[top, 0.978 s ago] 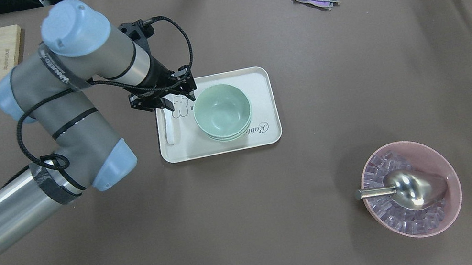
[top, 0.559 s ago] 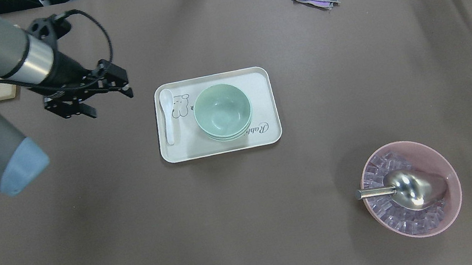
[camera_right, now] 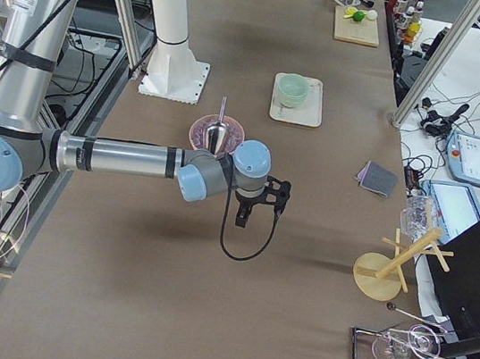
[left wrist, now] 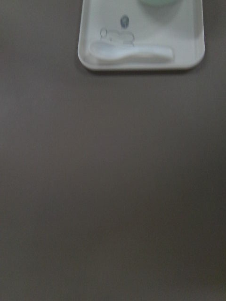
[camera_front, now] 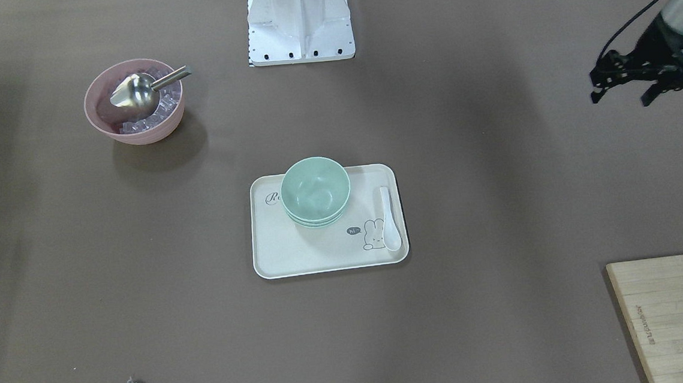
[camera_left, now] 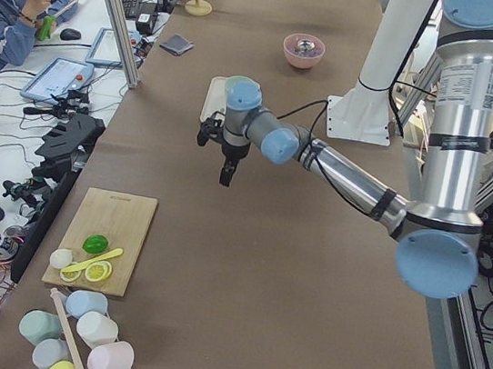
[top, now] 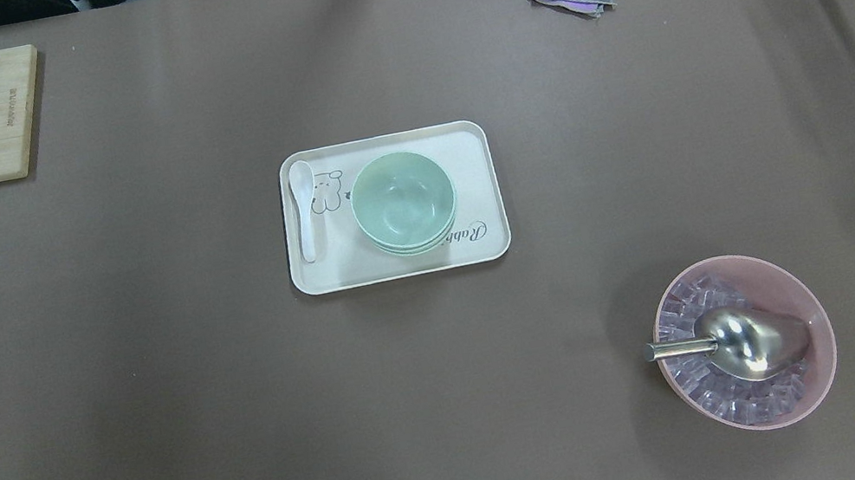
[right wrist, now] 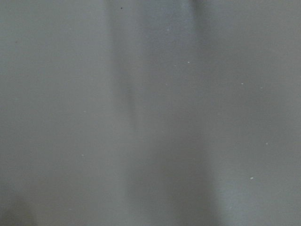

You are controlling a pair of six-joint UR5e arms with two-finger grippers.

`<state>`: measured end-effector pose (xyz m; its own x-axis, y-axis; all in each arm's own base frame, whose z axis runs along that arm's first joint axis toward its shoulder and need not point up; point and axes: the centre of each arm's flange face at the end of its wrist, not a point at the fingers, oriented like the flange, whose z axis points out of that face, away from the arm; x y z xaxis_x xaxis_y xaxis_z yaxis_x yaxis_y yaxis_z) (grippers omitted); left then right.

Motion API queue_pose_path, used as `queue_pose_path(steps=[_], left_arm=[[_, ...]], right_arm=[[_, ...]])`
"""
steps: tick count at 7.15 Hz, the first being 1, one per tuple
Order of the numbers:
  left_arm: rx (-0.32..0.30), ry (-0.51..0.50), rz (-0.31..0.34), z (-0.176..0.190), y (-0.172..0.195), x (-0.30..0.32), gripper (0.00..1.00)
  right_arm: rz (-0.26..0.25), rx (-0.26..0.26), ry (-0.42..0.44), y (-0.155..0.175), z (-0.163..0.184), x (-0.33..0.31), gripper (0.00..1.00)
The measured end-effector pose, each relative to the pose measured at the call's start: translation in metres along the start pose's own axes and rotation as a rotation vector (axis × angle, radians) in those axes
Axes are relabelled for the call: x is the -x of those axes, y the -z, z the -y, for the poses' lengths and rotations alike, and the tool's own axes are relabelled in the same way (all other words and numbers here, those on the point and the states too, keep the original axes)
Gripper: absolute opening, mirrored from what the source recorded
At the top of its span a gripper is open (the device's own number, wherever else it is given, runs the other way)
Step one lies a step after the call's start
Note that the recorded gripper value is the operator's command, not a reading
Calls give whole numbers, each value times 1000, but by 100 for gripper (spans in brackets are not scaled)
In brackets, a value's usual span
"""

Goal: Stack green bowls together

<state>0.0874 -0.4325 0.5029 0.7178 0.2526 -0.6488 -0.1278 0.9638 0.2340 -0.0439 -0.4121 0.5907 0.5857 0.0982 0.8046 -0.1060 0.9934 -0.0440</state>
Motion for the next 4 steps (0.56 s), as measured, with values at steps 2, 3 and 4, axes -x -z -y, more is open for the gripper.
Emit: queue_pose_path(steps=[2, 3, 4], left_arm=[[38, -26, 18, -51, -6, 92, 98], [43, 10, 16, -60, -9, 116, 98], [54, 38, 15, -62, -16, 132, 98]], right_arm=[[-66, -13, 130, 2, -2, -52, 100], [-100, -13, 187, 11, 0, -73, 100], [-119, -8, 214, 24, 6, -82, 100]])
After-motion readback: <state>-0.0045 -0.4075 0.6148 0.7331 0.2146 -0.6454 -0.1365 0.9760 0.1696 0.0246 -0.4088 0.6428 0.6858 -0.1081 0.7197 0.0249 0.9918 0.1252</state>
